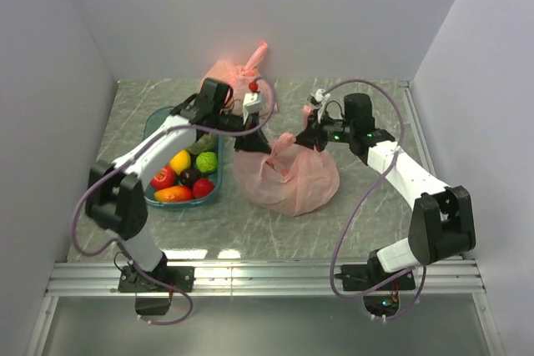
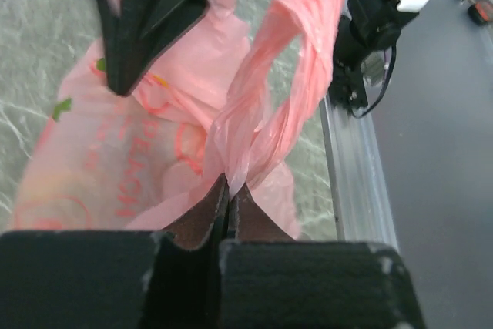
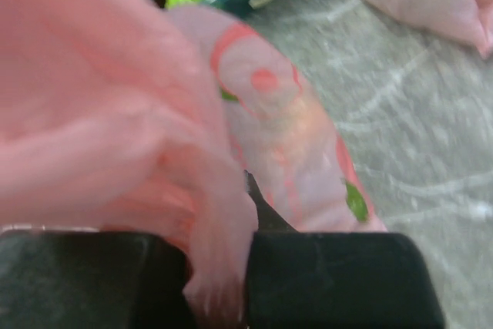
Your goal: Place the fake fruits into the plastic bag and tie a complex knot
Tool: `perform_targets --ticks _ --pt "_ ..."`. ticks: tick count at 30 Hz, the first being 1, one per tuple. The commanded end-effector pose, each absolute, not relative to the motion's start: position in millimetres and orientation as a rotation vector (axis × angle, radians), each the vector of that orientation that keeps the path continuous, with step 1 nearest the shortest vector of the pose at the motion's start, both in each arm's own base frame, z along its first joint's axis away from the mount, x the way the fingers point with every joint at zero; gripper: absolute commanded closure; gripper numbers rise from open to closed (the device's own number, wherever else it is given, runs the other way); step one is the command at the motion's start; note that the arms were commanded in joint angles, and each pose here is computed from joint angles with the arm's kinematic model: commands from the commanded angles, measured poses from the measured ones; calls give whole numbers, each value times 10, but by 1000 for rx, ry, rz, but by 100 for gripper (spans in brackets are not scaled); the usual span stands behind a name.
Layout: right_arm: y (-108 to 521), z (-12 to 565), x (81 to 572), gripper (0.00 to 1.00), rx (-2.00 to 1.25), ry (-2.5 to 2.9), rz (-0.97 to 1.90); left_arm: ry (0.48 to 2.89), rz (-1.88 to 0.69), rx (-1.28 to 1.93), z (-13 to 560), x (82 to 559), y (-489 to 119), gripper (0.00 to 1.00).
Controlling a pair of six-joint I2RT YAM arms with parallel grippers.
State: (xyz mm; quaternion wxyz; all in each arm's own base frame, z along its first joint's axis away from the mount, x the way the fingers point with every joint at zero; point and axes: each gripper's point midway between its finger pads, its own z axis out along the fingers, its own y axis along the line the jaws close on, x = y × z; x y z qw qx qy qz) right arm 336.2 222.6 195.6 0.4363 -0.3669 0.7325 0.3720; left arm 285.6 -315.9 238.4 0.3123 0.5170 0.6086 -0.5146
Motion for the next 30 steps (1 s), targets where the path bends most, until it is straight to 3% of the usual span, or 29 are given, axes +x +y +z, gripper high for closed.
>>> perform_targets --ticks 1,2,7,9,10,11,24,28,30 --pt "2455 2151 3287 88 -1035 1749 968 1546 -1284 1271 2627 2710 -3054 100" --pt "2487 2143 3247 73 -1047 1755 984 1533 -1251 1255 2657 2721 -3043 100" --pt "2336 2108 3082 32 -1023 1838 956 1578 -1257 1212 2600 2734 -3038 100" --pt "2223 2164 2990 18 -992 1838 931 1552 -1251 1199 2636 2749 -3049 100" --pt "2140 2180 2969 17 -968 1850 921 1559 -1260 1189 2642 2748 -3052 99" --pt "2084 2277 2925 10 -956 1829 901 1562 -1264 1184 2642 2756 -3058 99" --pt "1559 2155 2895 5 -772 1891 772 1535 -1258 1231 2672 2757 -3110 99" --pt "1513 1988 3132 25 -726 1897 722 1520 -1238 1273 2636 2720 -3148 100" --pt "1608 2008 3146 49 -746 1881 805 1518 -1222 1293 2612 2701 -3170 99"
